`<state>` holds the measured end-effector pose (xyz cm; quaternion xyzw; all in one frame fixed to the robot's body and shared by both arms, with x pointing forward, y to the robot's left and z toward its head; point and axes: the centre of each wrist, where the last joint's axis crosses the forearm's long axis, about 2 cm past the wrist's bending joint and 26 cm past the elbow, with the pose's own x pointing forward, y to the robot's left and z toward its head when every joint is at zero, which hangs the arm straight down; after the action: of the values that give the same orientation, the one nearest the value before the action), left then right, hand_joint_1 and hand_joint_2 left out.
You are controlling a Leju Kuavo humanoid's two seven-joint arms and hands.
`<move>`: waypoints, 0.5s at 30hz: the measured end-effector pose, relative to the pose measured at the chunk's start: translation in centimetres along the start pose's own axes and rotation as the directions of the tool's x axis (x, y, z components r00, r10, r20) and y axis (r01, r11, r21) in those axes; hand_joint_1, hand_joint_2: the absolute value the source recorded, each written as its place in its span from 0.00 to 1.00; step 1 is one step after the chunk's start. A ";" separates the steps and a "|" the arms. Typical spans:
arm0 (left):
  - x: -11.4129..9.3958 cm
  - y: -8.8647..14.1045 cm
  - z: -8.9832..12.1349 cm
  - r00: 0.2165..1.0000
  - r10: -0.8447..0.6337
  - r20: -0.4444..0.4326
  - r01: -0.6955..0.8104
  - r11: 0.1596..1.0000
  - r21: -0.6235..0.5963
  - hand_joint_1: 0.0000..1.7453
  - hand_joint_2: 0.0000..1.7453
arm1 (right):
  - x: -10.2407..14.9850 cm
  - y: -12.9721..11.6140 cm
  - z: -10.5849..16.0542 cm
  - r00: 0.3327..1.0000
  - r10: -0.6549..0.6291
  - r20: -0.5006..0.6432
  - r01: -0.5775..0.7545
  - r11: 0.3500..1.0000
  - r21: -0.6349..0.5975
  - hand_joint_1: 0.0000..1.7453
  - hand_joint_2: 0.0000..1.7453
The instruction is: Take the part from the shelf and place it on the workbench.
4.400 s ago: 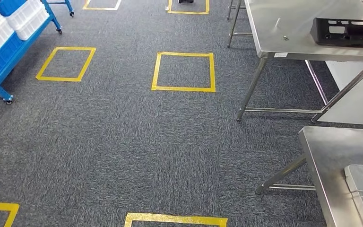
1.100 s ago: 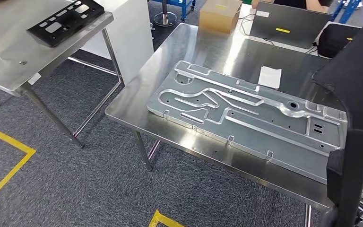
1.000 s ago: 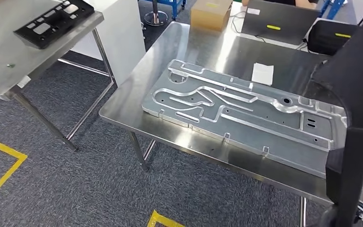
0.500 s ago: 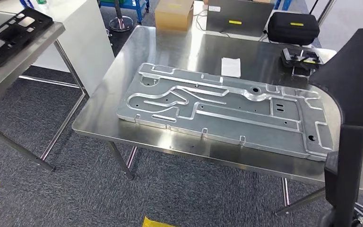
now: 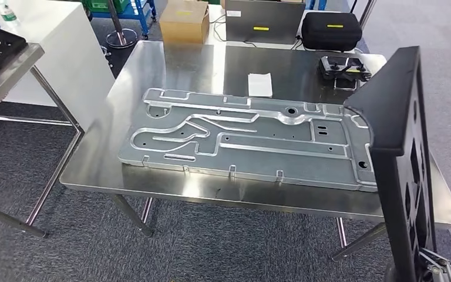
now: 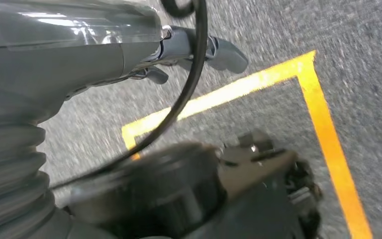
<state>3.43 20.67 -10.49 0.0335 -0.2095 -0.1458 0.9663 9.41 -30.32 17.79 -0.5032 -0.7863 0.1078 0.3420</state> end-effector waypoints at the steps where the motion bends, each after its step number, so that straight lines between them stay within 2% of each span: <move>1: 0.0 -0.2 0.1 1.000 0.017 -0.008 -0.017 1.000 -0.003 0.00 1.00 | 0.0 0.0 0.1 1.000 -0.002 0.000 0.002 1.000 0.003 1.00 1.00; 6: -0.2 -0.8 0.3 0.996 0.077 -0.043 -0.077 0.997 -0.006 0.00 1.00 | 0.1 -0.1 0.4 1.000 -0.007 -0.003 0.008 1.000 0.019 1.00 1.00; 15: -0.7 -1.1 0.5 0.995 0.074 -0.064 -0.075 0.997 -0.010 0.00 1.00 | 0.2 -0.2 0.8 1.000 -0.011 -0.017 0.012 0.999 0.037 1.00 1.00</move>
<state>2.29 19.89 -10.46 0.0243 -0.1791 -0.1100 0.9774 8.74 -30.11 17.41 -0.4933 -0.7840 0.1159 0.3586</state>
